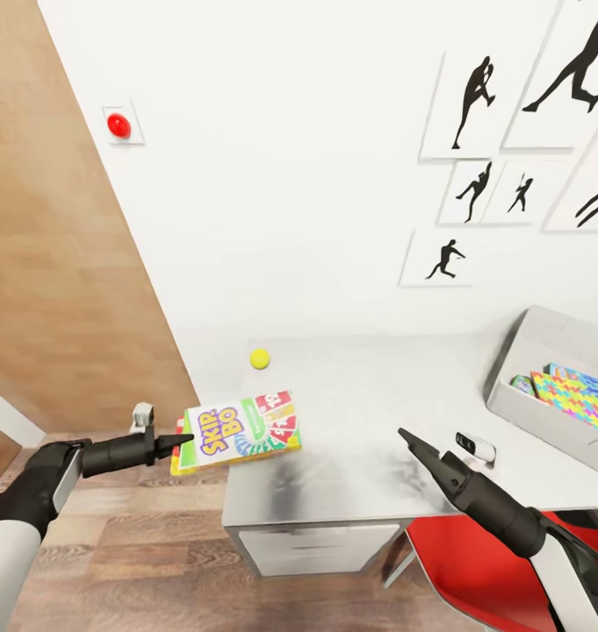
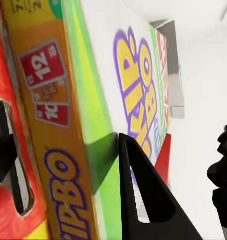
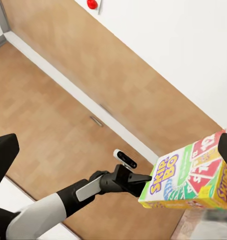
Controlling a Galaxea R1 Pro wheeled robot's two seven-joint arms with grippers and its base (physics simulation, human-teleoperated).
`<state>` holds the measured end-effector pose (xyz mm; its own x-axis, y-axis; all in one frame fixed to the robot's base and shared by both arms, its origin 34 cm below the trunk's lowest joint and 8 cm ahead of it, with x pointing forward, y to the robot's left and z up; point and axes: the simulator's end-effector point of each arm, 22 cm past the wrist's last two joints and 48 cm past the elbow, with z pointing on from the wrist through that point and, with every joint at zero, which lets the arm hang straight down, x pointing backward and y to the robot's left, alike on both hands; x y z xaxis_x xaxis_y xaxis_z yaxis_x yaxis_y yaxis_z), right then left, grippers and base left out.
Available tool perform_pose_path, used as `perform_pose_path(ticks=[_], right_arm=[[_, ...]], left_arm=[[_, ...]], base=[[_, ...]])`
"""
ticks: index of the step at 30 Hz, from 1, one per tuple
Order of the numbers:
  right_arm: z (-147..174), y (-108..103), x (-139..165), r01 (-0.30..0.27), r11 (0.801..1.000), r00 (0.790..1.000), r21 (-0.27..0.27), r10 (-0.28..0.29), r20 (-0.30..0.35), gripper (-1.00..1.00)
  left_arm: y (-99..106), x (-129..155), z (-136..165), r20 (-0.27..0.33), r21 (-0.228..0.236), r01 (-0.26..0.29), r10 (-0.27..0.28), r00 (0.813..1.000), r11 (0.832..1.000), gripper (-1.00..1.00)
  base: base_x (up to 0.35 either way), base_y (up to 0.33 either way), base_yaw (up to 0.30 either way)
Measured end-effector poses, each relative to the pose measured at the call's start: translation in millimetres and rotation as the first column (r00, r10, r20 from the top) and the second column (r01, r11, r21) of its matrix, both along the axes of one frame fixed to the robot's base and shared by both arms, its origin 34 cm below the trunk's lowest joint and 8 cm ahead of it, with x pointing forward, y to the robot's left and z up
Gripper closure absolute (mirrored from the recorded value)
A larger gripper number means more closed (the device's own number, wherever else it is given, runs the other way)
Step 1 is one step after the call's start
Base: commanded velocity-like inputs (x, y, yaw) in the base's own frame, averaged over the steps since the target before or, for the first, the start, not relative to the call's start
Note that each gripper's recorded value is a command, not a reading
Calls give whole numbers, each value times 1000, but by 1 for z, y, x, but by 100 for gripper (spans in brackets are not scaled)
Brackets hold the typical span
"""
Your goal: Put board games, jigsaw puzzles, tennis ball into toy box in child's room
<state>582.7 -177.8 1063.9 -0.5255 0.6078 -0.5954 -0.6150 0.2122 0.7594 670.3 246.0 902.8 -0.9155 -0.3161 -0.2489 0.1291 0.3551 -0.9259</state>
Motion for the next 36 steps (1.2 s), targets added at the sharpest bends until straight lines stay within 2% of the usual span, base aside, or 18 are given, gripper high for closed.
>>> perform_pose_path(ticks=[3,6,17,36], right_arm=[[5,1,-2,-3,1000,1000,-2,3,6,-100],[10,1,-4,-4,1000,1000,-4,4,12,-100],[28,1,-10,-3,1000,999,-5,3,35,-100],[58,-1,-19,16,1000,996,-12,-15,89,-100]], left_arm=[[15,-1,11,4,1,-7,7,1000,1000,100],[19,-3,21,8,-12,-7,7,1000,1000,100],[17,-7,48,36,-47,3,-2,999,999,100],[17,-14,81,68,-52,8,-4,998,999,100]], base=[[0,0,0],[0,0,0],[0,0,0],[0,0,-55]])
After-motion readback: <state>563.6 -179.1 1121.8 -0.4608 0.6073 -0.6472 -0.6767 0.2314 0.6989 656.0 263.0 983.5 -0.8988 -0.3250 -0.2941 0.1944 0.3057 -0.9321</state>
